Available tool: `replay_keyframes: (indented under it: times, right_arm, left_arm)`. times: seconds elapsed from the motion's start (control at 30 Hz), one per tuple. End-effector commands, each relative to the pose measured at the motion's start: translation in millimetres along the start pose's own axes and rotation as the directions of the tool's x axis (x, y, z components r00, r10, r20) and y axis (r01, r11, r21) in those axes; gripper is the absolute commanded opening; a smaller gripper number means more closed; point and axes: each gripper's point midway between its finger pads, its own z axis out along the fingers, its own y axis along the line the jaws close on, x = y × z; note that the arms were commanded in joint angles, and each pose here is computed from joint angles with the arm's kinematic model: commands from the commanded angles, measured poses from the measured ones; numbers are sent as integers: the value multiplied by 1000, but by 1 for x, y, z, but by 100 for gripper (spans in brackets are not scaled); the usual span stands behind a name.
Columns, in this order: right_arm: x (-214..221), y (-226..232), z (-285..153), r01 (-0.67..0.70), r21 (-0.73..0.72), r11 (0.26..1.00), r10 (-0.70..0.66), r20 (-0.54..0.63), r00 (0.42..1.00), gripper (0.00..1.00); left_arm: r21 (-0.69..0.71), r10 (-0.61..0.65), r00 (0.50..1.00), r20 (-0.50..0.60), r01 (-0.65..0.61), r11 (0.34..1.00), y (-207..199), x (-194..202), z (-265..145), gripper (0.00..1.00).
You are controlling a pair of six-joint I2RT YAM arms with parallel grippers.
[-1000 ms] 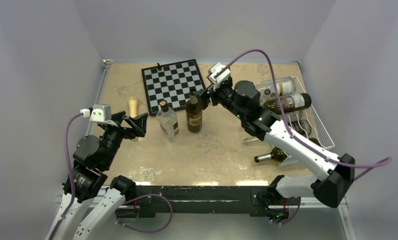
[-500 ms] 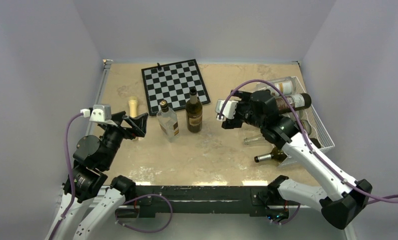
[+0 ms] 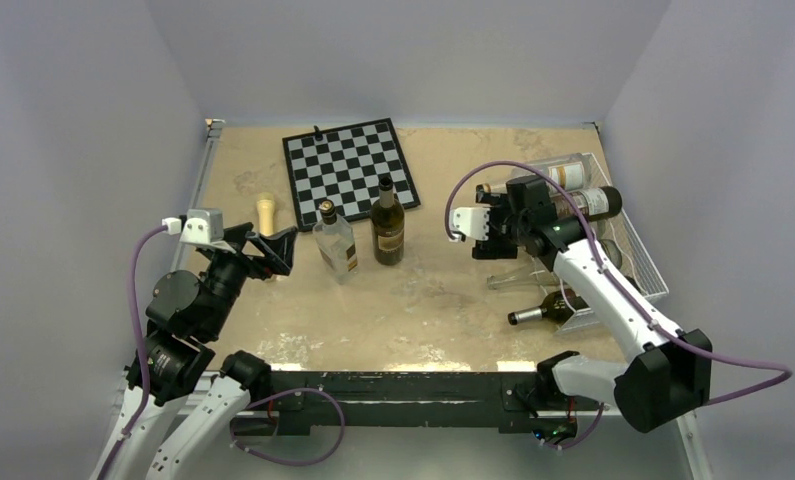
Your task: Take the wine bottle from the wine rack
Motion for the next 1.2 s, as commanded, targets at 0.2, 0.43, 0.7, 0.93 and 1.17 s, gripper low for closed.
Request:
replay_keyframes:
  times: [0.2, 0.43, 0.7, 0.93, 1.17]
  right_arm:
    - [42, -14, 26, 124, 47, 991, -118, -119, 986, 74]
    - [59, -28, 35, 147, 65, 987, -134, -173, 976, 70]
    - [69, -25, 51, 150, 18, 989, -144, -179, 973, 66]
    - [84, -27, 63, 190, 42, 981, -176, -231, 957, 60]
    - [91, -20, 64, 175, 29, 984, -163, -244, 956, 55]
  left_arm:
    - [12, 6, 999, 41, -6, 1000, -3, -11, -1, 100]
    - [10, 7, 999, 44, -7, 1000, -2, -12, -2, 100]
    - [12, 10, 999, 49, -10, 1000, -3, -13, -3, 100]
    - [15, 11, 998, 54, -11, 1000, -3, -14, -3, 100]
    - [2, 12, 999, 47, -12, 1000, -1, -12, 0, 100]
